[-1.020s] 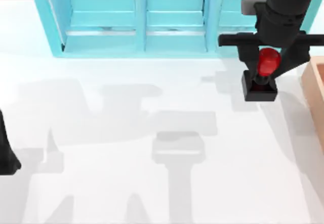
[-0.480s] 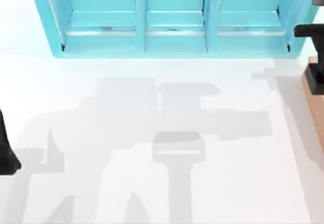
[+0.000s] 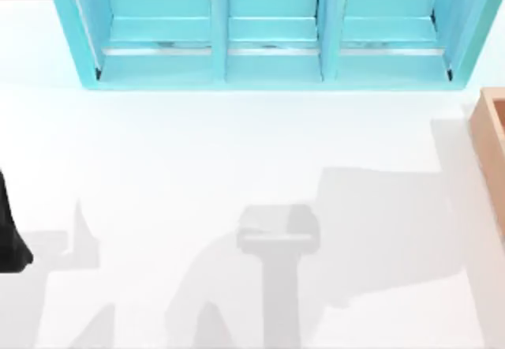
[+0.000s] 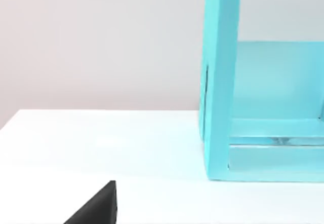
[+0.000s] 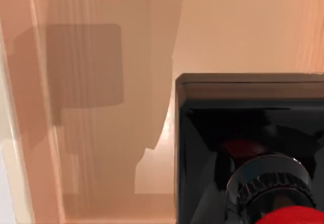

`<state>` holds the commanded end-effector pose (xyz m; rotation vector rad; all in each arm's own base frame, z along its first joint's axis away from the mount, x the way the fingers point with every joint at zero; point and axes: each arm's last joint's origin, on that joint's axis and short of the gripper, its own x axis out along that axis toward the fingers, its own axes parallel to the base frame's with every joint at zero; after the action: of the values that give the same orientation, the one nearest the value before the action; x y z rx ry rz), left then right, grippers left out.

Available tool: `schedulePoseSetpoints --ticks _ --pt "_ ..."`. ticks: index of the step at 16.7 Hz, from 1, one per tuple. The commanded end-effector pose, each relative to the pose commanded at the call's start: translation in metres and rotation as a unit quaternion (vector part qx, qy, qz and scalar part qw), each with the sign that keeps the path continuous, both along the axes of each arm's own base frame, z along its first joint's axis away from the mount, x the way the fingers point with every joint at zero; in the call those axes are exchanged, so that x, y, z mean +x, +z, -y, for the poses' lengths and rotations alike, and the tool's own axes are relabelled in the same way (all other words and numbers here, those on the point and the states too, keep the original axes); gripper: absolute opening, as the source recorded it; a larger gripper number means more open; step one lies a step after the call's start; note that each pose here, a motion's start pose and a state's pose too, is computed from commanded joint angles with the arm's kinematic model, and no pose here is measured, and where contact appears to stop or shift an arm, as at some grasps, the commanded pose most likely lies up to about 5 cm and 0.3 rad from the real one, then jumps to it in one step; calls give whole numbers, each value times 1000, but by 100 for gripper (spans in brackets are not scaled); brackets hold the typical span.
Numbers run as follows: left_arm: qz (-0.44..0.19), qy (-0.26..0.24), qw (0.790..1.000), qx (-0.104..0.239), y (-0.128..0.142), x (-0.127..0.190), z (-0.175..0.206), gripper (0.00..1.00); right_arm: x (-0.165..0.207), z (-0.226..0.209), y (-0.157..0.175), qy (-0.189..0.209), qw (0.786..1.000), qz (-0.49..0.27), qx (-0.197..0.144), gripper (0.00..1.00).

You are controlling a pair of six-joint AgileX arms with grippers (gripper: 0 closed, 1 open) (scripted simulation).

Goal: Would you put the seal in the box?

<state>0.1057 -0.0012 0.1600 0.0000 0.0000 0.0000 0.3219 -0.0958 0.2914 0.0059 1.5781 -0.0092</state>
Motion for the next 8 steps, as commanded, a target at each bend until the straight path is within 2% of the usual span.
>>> schedulePoseSetpoints --ticks 6,8 --pt "0 0 1000 0 0 0 0 100 -1 2 -1 1 1000 1 -1 0" --pt "0 0 1000 0 0 0 0 100 0 2 -10 1 1000 1 0 0"
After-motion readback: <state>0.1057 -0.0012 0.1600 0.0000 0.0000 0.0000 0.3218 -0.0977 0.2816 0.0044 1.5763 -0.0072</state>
